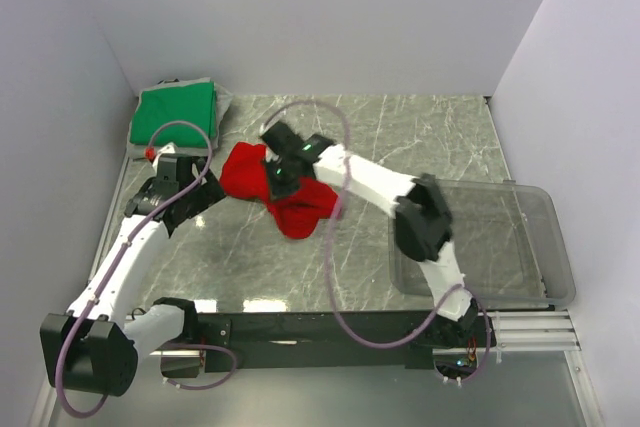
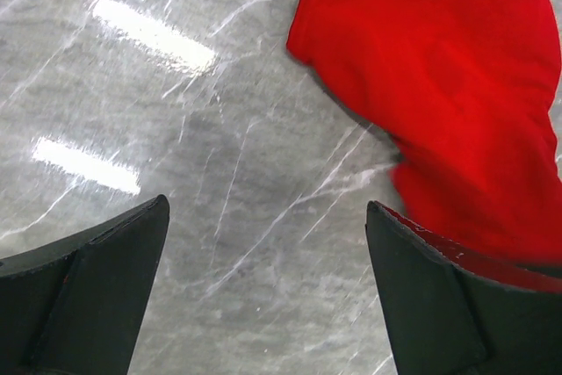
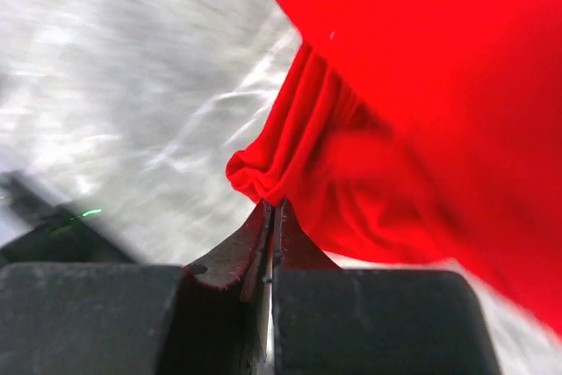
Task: Fold and stack the t-shirts
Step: Flatten the tshirt out
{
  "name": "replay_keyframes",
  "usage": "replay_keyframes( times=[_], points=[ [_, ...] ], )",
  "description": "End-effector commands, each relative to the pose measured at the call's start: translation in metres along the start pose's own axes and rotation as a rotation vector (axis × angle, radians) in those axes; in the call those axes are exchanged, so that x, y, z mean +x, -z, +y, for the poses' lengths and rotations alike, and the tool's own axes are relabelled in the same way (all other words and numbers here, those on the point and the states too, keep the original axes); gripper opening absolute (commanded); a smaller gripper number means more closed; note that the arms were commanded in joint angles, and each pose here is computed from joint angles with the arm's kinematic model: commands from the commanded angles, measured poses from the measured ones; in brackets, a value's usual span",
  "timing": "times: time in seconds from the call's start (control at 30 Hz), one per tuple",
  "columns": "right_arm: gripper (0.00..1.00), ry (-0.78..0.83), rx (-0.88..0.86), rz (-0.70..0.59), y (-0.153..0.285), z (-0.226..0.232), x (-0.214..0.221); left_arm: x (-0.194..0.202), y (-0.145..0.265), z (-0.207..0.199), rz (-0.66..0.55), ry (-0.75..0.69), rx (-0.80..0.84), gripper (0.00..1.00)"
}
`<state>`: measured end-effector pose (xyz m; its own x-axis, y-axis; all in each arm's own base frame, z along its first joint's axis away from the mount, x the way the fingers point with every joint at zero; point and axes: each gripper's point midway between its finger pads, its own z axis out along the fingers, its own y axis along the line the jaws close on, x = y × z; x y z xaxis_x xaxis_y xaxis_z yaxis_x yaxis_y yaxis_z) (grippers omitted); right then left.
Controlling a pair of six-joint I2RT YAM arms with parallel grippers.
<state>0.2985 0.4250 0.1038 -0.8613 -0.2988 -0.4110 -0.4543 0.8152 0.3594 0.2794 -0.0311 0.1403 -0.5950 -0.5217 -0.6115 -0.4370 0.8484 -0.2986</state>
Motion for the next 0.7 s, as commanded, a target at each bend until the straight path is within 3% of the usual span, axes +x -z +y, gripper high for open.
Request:
replay_keyframes(
  times=[0.0,0.13,0.3,0.43,0.67],
  points=[
    [0.0,-0.016,-0.077,-0.248,0.139,0.023,-0.053,-0.013,-0.009,-0.014,-0.039,0.025,0.042,0.99],
    [0.0,-0.073,-0.034,-0.458,0.254,-0.003,-0.071,-0.018,-0.019,-0.029,-0.028,0.035,0.074,0.99],
    [0.0,-0.159,0.116,-0.638,0.323,-0.063,-0.061,-0.013,-0.039,-0.052,0.018,0.063,0.128,0.97],
    [0.0,-0.251,0.194,-0.534,0.279,-0.109,-0.026,-0.004,-0.055,-0.077,0.053,0.034,0.158,0.97],
    [0.0,-0.299,0.14,-0.498,0.245,-0.111,-0.016,0.018,-0.091,-0.09,0.143,0.022,0.166,0.9]
  ],
)
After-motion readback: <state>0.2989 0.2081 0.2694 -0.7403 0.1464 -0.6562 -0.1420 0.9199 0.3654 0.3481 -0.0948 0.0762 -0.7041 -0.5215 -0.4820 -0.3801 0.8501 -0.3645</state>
